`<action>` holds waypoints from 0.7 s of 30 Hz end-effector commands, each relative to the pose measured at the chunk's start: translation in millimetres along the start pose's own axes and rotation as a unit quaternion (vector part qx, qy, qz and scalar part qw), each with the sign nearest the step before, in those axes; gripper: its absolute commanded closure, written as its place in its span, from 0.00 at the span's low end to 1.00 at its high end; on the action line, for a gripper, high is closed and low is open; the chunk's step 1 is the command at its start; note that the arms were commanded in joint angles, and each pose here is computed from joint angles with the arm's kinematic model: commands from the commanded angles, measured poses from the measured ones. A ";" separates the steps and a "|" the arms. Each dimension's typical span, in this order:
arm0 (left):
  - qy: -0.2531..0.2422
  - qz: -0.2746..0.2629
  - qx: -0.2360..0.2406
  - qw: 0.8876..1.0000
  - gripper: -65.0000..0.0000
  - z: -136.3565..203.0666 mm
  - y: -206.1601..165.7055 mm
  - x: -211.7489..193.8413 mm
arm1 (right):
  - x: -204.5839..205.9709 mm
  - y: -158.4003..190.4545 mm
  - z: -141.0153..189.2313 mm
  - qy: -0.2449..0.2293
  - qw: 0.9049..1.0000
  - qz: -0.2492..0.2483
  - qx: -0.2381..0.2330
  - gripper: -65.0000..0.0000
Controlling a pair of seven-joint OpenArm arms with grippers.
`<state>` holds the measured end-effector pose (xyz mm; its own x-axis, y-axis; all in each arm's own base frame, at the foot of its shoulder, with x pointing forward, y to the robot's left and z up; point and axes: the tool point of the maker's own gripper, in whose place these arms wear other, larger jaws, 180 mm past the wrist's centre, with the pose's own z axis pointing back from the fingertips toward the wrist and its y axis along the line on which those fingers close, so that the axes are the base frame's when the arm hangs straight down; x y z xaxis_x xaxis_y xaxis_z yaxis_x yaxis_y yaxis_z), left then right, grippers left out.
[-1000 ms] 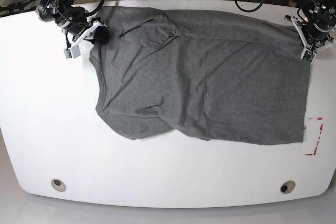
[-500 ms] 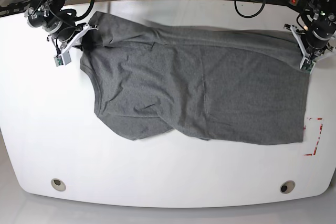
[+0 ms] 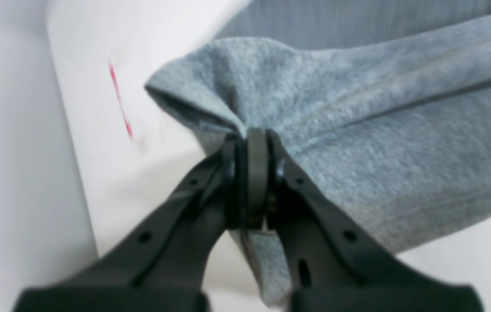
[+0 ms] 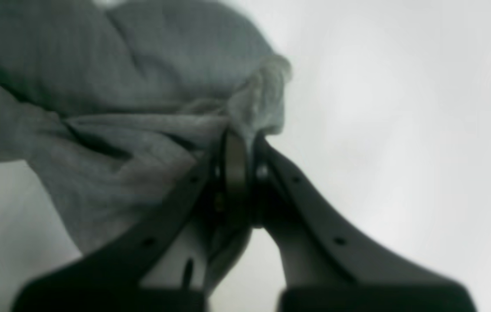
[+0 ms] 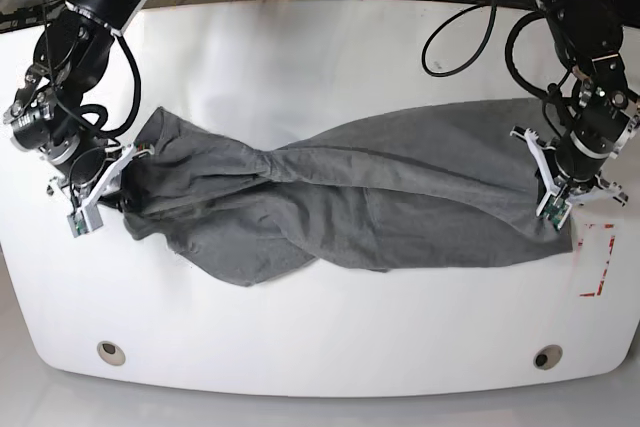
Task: Fold the T-shirt properly
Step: 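Lift the grey T-shirt with both grippers and swing it up high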
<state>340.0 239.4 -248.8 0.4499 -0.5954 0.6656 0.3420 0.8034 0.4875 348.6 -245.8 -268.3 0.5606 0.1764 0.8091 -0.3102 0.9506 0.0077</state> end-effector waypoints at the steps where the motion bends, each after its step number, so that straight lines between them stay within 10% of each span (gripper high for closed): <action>1: -0.044 -0.010 0.028 0.999 1.00 4.9 20.9 32.8 | 33.0 -15.5 2.6 -0.032 0.999 0.017 -0.008 1.00; 21: -0.203 -0.030 0.245 0.947 1.00 100.7 186.6 191.2 | 242.4 -69.8 6.5 -0.108 0.991 0.084 -0.004 1.00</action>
<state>411.8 270.4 -1.0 0.0939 -0.6608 0.7446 -0.0477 0.7441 0.6664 496.3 -262.6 -114.5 0.4161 0.2757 0.8666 -0.4006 0.9111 -0.0975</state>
